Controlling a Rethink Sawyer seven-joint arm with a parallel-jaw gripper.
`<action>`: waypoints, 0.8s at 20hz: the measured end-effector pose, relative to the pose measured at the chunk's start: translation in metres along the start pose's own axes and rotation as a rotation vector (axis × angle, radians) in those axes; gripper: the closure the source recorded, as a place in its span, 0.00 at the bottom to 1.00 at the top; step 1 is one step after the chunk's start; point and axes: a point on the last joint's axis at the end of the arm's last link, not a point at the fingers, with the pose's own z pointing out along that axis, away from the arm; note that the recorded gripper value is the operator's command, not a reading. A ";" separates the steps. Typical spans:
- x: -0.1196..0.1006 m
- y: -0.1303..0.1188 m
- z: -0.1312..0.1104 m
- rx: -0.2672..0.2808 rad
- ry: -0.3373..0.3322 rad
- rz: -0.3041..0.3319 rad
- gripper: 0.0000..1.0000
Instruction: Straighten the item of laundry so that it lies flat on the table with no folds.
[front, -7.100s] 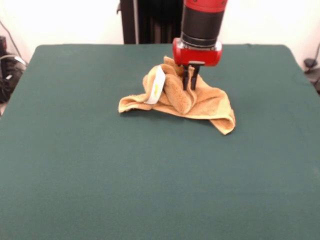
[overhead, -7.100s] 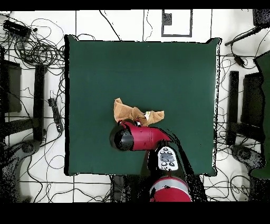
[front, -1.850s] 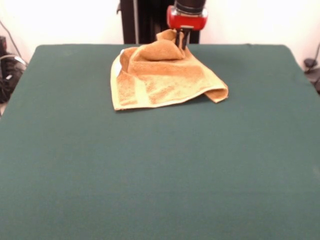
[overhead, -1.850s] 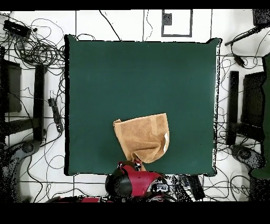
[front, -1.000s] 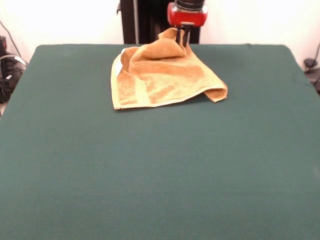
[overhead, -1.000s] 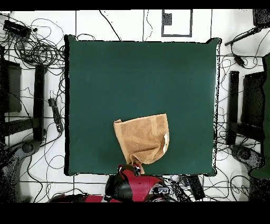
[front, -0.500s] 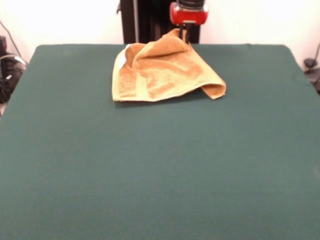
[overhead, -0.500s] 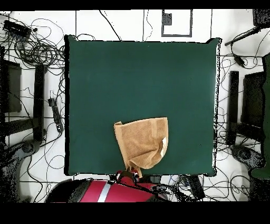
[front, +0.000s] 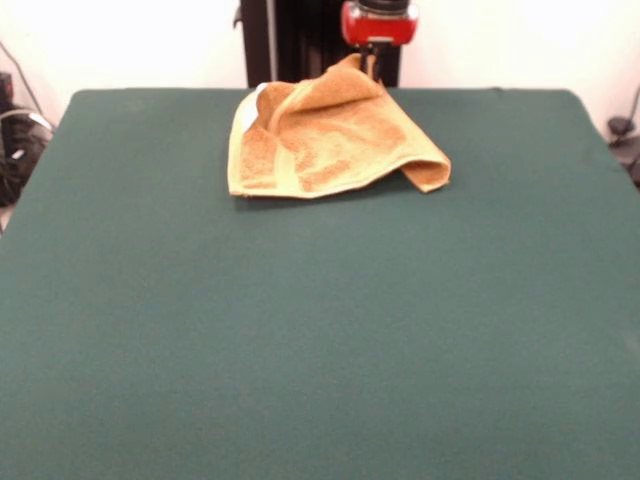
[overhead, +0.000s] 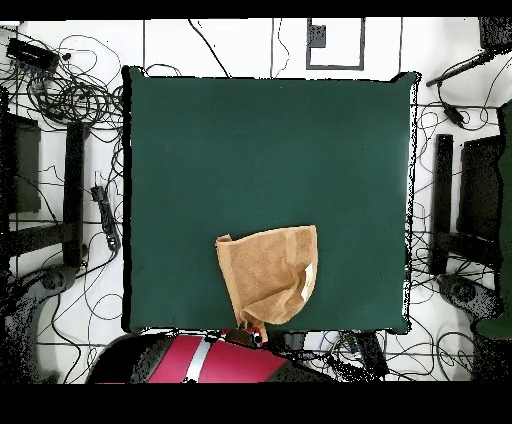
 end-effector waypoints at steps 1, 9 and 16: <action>0.002 0.000 0.000 -0.001 0.004 0.000 1.00; 0.005 0.001 0.000 -0.002 0.011 0.000 1.00; 0.005 0.001 -0.001 -0.002 0.011 0.000 1.00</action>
